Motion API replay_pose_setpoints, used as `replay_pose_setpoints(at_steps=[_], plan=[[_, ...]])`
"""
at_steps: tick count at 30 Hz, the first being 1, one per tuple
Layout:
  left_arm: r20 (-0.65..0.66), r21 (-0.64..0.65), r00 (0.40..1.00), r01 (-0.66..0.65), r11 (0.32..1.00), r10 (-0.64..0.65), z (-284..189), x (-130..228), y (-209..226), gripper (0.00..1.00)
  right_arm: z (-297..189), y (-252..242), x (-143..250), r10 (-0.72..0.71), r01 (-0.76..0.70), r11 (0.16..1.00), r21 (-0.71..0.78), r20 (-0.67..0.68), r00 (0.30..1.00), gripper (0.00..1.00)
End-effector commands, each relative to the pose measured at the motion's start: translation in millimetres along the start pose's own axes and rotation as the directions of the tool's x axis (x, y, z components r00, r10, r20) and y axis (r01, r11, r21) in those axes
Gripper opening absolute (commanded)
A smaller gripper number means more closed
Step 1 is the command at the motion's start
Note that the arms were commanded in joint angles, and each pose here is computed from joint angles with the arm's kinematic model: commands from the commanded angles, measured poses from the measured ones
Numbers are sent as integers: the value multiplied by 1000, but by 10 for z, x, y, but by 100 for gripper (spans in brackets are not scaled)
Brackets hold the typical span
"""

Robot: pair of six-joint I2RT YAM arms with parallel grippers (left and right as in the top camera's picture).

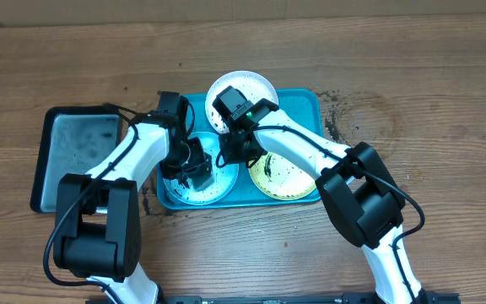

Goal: Clean dirty plates on tray and stack at the side
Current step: 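Scrub the light blue plate with the sponge in the left gripper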

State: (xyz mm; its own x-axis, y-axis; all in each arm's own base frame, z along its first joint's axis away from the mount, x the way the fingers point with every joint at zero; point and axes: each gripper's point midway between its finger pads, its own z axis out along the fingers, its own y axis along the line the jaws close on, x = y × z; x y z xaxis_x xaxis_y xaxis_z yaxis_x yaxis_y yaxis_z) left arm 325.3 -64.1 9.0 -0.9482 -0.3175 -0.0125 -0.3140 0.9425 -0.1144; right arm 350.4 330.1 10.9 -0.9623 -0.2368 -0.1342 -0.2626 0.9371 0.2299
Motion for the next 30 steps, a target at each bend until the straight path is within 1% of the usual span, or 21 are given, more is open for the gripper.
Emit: replay_pose_setpoints(at_steps=[1, 3, 5, 8, 11, 12, 13, 14, 16, 21, 24, 26, 28, 30], plan=[[81, -325, 997, 33, 945, -7, 3, -137, 653, 4, 45, -43, 16, 0, 0, 1000, 28, -1, 1000, 8], [97, -357, 995, 44, 933, -9, -31, -171, 732, 4, 45, -43, 15, 0, 0, 1000, 28, -1, 1000, 8], [106, -349, 994, 49, 936, -13, -57, -202, 721, 4, 45, -43, 15, 0, 0, 1000, 28, -1, 1000, 8], [98, -279, 995, 47, 959, -20, -122, -248, 562, 4, 45, -43, 15, 0, 0, 1000, 28, -1, 1000, 8], [61, -132, 998, -6, 991, 14, -202, -276, 224, 4, 45, -43, 15, 0, 0, 1000, 28, -1, 1000, 8], [39, 23, 999, -35, 999, 34, -234, -282, -79, 4, 45, -41, 12, 0, 0, 1000, 27, 0, 1000, 8], [33, 86, 999, -40, 996, 37, -240, -279, -194, 4, 45, -38, 8, 0, 0, 1000, 26, 2, 1000, 8], [28, 143, 999, -46, 989, 42, -244, -276, -301, 4, 45, -37, 5, -1, 1, 1000, 25, 3, 1000, 8], [33, 194, 998, -57, 979, 51, -225, -292, -412, 4, 45, -38, 7, -1, 0, 1000, 26, 2, 1000, 8], [23, 197, 999, -47, 979, 44, -25, -263, -488, 4, 44, -46, 24, 1, 0, 1000, 29, -5, 1000, 8], [0, 155, 999, -40, 987, 40, 114, -242, -413, 4, 44, -50, 31, 1, -1, 1000, 31, -8, 1000, 8], [3, 104, 1000, -25, 994, 25, 184, -277, -289, 4, 44, -51, 33, 1, -1, 1000, 31, -8, 1000, 8], [21, 22, 1000, -7, 1000, 6, 211, -327, -99, 4, 44, -52, 33, 1, -1, 1000, 31, -8, 1000, 8], [44, -86, 999, 20, 996, -16, 191, -372, 157, 4, 44, -52, 34, 1, -1, 999, 32, -9, 1000, 8]])
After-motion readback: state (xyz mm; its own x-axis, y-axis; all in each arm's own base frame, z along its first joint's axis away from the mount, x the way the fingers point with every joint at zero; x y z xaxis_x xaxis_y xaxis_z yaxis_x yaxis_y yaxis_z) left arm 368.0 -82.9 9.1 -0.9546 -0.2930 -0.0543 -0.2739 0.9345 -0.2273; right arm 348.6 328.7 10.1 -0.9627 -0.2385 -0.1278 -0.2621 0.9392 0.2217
